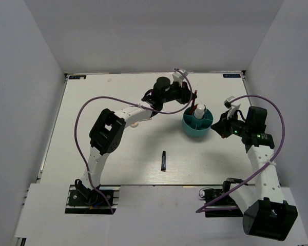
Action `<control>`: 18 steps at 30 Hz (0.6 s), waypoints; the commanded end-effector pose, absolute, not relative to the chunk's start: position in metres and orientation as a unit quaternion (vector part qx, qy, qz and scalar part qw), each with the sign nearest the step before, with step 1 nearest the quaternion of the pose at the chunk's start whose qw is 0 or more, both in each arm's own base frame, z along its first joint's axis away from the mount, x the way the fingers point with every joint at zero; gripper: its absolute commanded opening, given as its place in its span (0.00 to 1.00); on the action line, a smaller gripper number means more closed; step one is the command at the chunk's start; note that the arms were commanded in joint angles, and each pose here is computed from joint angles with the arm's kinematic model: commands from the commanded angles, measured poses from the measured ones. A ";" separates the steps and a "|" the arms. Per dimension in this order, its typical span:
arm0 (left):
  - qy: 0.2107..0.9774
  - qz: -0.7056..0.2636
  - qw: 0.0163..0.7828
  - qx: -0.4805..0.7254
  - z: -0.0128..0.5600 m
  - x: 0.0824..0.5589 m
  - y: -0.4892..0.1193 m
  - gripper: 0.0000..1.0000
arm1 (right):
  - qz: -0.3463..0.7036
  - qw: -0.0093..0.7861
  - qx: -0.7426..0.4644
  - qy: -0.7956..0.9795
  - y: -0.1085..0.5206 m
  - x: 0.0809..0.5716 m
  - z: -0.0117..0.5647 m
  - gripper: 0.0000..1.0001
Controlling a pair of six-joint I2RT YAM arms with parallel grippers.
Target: Organize the makeup
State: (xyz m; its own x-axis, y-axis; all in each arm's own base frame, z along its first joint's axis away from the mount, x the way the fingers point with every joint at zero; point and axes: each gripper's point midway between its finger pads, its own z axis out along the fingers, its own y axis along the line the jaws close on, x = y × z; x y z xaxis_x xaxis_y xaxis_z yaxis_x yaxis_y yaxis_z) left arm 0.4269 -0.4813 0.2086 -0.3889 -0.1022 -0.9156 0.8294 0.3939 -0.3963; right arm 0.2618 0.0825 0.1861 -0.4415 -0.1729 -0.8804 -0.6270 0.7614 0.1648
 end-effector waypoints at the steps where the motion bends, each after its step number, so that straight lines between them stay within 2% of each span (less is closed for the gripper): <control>1: 0.670 -0.471 0.502 0.277 0.225 0.430 -0.488 0.00 | 0.229 0.498 -0.250 0.798 0.080 0.272 0.206 0.00; 10: 0.690 -0.440 0.495 0.291 0.200 0.428 -0.491 0.03 | 0.229 0.499 -0.251 0.797 0.080 0.271 0.206 0.00; 12: 0.692 -0.437 0.495 0.291 0.199 0.427 -0.489 0.13 | 0.231 0.499 -0.252 0.796 0.081 0.271 0.207 0.00; 18: 0.701 -0.430 0.489 0.291 0.191 0.420 -0.486 0.32 | 0.231 0.501 -0.251 0.796 0.080 0.271 0.207 0.02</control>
